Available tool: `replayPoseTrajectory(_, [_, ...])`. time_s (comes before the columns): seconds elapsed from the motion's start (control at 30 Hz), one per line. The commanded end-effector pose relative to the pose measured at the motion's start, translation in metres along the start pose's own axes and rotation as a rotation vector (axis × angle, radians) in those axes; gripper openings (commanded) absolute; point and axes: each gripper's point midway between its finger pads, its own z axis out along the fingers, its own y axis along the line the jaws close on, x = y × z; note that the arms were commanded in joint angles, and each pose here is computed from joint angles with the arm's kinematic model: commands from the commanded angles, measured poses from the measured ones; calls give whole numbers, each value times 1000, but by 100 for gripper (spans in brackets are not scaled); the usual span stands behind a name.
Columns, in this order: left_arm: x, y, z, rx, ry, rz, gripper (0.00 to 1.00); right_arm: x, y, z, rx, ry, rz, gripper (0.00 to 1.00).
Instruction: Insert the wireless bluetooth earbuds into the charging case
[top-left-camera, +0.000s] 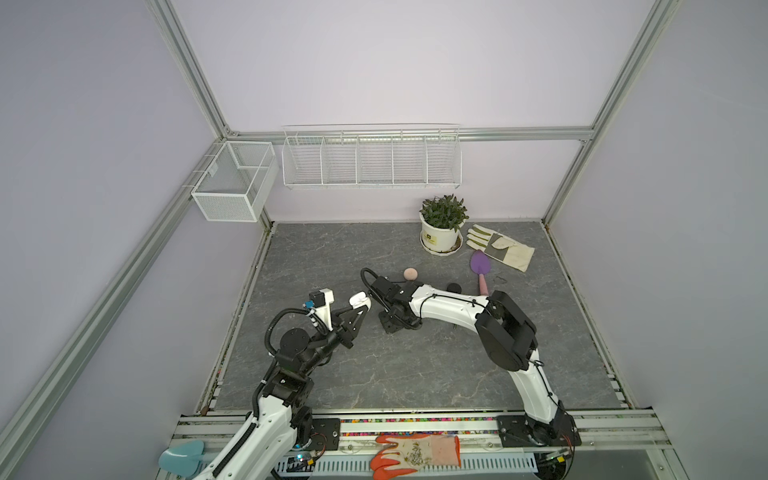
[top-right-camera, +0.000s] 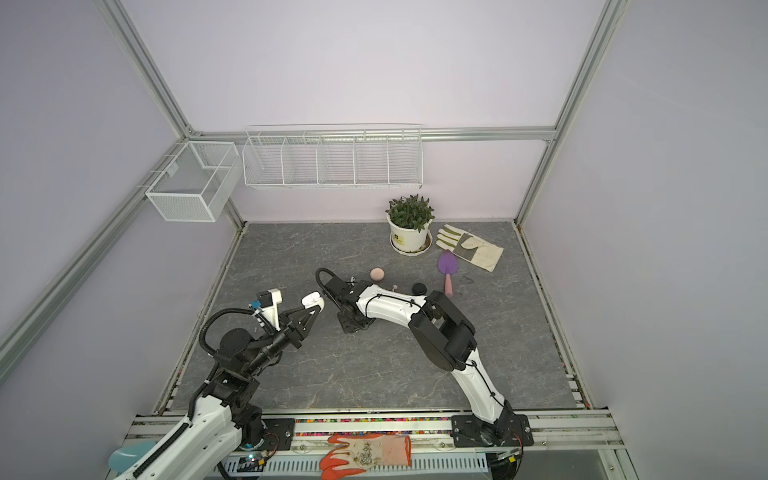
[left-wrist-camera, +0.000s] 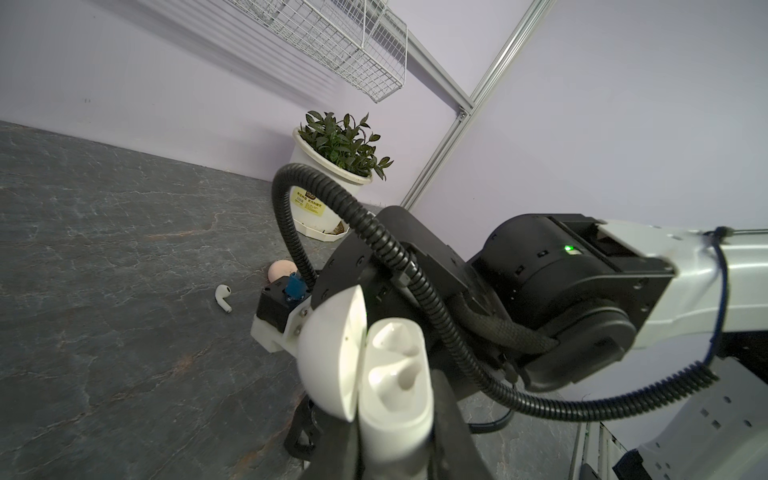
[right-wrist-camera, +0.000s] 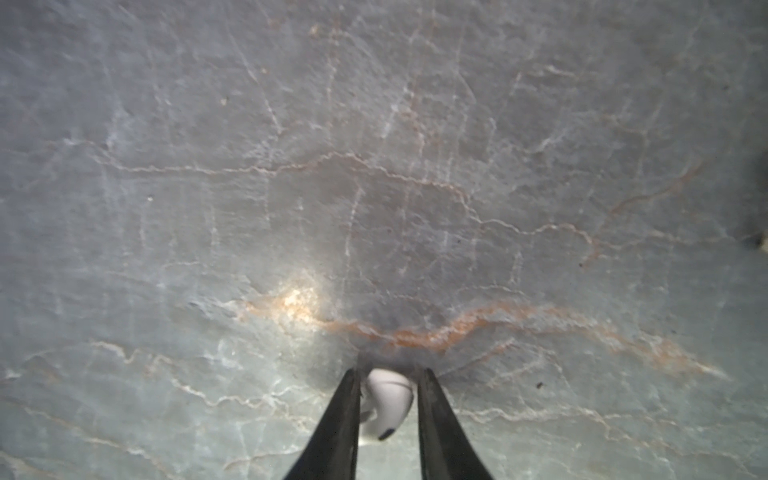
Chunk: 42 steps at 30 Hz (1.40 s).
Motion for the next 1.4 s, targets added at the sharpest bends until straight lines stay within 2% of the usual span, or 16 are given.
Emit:
replayPoseTrajectory(0.0, [4, 5, -1, -16, 2, 13, 0, 8, -5, -1, 37, 26, 10, 34])
replayPoseTrajectory(0.33, [2, 2, -1, -5, -4, 21, 0, 23, -4, -3, 47, 55, 6, 37])
replayPoseTrajectory(0.93, [-1, 1, -1, -6, -7, 29, 0, 22, -10, -11, 67, 31, -2, 28])
replayPoseTrajectory(1.1, [0, 1, -1, -7, -5, 30, 0, 19, -5, -20, 37, 20, 8, 30])
replayPoseTrajectory(1.23, [-1, 1, -1, -7, -7, 31, 0, 16, -5, -24, 34, 8, 38, 41])
replayPoseTrajectory(1.37, [-3, 0, -1, -7, -11, 36, 0, 11, -3, -17, 28, 15, 54, 40])
